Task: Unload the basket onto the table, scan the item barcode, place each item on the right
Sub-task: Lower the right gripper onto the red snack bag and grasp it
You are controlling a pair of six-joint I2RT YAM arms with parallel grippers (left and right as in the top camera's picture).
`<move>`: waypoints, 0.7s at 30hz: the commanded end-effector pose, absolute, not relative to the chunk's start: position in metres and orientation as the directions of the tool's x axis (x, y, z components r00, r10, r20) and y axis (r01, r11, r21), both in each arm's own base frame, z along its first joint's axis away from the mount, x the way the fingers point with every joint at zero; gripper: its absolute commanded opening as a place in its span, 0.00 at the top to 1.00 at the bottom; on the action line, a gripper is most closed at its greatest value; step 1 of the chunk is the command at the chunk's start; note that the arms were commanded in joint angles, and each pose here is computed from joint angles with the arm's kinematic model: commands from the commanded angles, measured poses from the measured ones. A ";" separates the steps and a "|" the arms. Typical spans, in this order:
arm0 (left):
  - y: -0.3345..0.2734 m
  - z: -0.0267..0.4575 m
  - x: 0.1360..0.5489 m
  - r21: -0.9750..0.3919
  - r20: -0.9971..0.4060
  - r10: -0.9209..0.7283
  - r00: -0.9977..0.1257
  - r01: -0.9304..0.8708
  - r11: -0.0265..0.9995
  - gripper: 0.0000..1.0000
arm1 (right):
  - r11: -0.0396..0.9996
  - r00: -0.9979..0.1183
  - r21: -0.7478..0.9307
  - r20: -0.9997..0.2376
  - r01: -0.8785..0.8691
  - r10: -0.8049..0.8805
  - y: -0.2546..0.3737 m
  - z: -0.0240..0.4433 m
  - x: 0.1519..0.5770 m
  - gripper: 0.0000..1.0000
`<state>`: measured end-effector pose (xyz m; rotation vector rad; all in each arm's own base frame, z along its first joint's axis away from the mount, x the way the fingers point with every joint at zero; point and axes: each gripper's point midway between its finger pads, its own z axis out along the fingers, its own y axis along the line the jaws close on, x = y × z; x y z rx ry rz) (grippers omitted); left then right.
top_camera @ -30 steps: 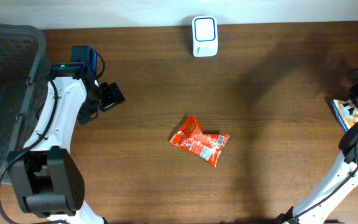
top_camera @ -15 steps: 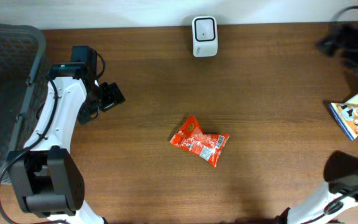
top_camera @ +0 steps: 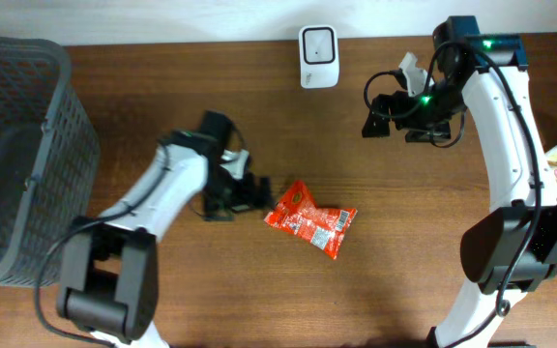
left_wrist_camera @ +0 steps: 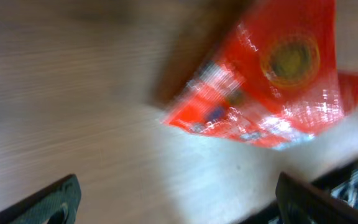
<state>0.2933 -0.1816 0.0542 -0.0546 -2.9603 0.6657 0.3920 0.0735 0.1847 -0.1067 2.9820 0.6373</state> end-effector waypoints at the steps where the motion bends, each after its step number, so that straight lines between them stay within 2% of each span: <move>1: -0.222 0.047 0.275 -0.484 0.092 0.125 -0.988 0.065 0.873 0.02 | 0.916 -0.995 0.392 -0.077 -0.088 -0.063 0.074 0.183 0.385 0.01; 2: -0.229 0.047 0.277 -0.490 0.070 0.137 -0.988 0.086 0.868 0.02 | 0.916 -0.996 0.393 -0.067 -0.084 -0.063 0.074 0.182 0.382 0.03; 4: -0.233 0.044 0.282 -0.454 0.022 0.152 -0.988 0.125 0.882 0.01 | 0.916 -0.997 0.394 -0.030 -0.077 -0.072 0.076 0.174 0.375 0.18; 7: -0.215 0.037 0.291 -0.375 0.000 0.120 -0.993 0.111 0.920 0.01 | 0.908 -0.988 0.407 0.070 -0.098 -0.138 0.092 0.144 0.350 0.18; 11: -0.181 0.037 0.313 -0.373 0.003 0.008 -1.000 0.006 0.928 0.01 | 0.894 -0.956 0.414 0.150 -0.171 -0.252 0.126 0.090 0.317 0.12; 15: -0.153 0.036 0.317 -0.362 0.043 -0.073 -0.996 -0.084 0.928 0.01 | 0.849 -0.938 0.475 0.121 -0.232 -0.325 0.161 0.048 0.298 0.12; 21: -0.150 0.036 0.316 -0.354 0.050 -0.078 -0.996 -0.091 0.931 0.01 | 0.794 -0.910 0.524 0.084 -0.307 -0.406 0.179 0.023 0.278 0.12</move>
